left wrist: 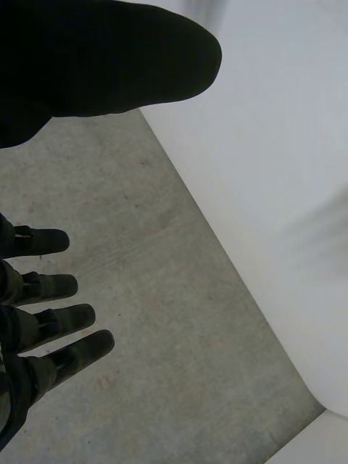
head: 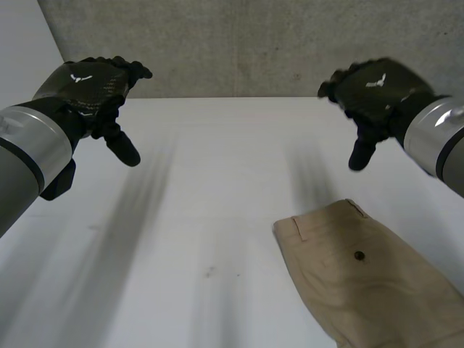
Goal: Fold the shorts.
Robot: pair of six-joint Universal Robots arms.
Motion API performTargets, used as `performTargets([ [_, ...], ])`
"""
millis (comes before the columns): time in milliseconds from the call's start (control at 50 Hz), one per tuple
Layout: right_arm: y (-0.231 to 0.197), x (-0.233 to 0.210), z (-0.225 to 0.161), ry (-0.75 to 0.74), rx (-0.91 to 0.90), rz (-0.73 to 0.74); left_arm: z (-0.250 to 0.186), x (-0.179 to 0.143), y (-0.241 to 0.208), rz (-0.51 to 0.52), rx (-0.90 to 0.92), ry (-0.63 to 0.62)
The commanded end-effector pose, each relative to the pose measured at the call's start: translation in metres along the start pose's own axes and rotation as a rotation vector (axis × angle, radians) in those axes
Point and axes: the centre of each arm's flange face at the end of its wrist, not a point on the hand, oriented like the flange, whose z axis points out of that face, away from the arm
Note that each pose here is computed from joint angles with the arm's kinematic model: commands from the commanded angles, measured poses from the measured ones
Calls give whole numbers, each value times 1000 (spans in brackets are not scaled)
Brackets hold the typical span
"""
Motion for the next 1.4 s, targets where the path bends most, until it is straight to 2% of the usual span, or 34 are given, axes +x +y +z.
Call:
performTargets([
  [20, 37, -19, 7, -153, -219, -27, 0, 1, 4, 1, -8, 3],
  [120, 73, -10, 22, -147, -315, -10, 1, 1, 5, 1, -15, 4],
  [340, 138, -20, 48, -121, -358, 9, 1, 5, 7, 1, -22, 16],
  [500, 166, -35, 50, -158, -413, 3, 3, 6, 8, 3, -19, 15],
  [640, 165, -36, 56, -153, -390, 0, 2, 5, 6, 2, -11, 13],
  [720, 154, -29, 64, -126, -349, -2, 1, 5, 4, 2, -4, 11],
  [800, 121, -11, 75, -58, -238, -23, -1, 4, 0, 1, 10, 9],
  [820, 92, -5, 77, -29, -151, -34, -2, 3, -3, 1, 22, 7],
  [840, 92, -5, 77, -29, -151, -34, -3, 3, -5, 0, 28, 6],
  [860, 73, -4, 76, -17, -94, -37, -4, 3, -6, 0, 32, 5],
  [900, -13, 6, 60, 42, 170, -8, -5, 2, -10, -1, 50, 0],
  [940, -52, 12, 48, 68, 293, 31, -5, 1, -12, -2, 64, -2],
  [960, -85, 22, 37, 93, 405, 79, -6, 1, -13, -2, 70, -4],
  [1040, -144, 47, 8, 128, 630, 204, -10, -1, -20, -4, 101, -11],
  [1120, -172, 58, -13, 132, 736, 264, -17, -6, -34, -14, 165, -33],
  [1200, -170, 55, -17, 104, 704, 262, -24, -11, -46, -20, 227, -55],
  [1260, -145, 29, -13, -49, 524, 271, -26, -13, -49, -22, 248, -63],
  [1300, -139, 21, -12, -87, 479, 278, -27, -18, -54, -22, 274, -88],
  [1360, -102, -27, -14, -267, 253, 280, -28, -19, -56, -22, 287, -97],
  [1400, -84, -43, -14, -319, 166, 247, -27, -20, -56, -21, 287, -98],
])
